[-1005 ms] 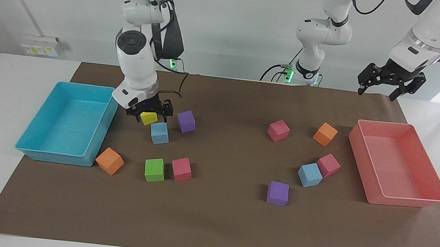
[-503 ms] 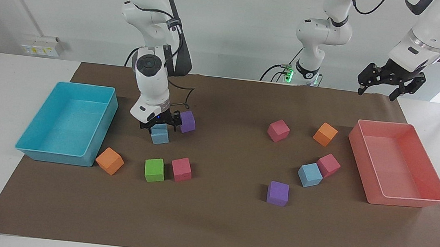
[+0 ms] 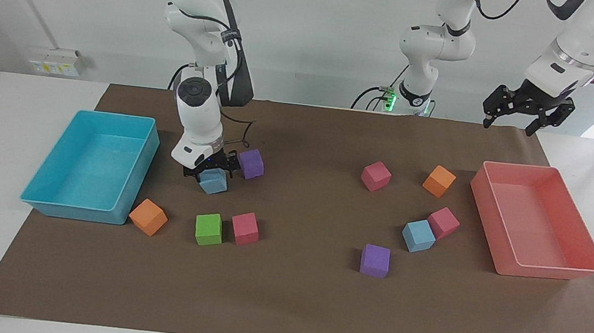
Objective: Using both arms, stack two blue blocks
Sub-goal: 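Reach the right gripper to the light blue cube and grasp it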
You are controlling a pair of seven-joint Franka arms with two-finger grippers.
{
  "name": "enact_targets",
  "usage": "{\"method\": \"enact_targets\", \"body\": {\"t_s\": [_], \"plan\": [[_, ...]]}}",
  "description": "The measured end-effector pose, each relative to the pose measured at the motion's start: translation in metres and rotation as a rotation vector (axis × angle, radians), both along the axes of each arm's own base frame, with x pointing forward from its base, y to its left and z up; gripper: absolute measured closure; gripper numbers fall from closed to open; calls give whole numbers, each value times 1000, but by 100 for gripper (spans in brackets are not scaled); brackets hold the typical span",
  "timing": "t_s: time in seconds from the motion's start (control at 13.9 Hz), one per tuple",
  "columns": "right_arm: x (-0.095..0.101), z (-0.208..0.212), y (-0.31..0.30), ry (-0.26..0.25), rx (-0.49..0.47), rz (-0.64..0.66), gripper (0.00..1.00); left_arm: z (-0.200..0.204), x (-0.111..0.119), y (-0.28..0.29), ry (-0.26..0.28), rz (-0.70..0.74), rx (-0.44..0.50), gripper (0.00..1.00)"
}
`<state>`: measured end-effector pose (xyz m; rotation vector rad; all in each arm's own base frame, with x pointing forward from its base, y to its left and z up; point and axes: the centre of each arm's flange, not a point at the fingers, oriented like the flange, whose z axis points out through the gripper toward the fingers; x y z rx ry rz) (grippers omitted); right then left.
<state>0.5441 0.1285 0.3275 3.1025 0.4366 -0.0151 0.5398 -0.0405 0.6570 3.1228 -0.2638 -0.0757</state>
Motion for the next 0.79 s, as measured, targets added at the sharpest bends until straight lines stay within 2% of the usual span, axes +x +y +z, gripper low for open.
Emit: {"method": "enact_targets", "body": {"t_s": [0.79], "plan": [[4,4,-6,-8,2,-11,0,0,0,0,1,0,0,0]]}}
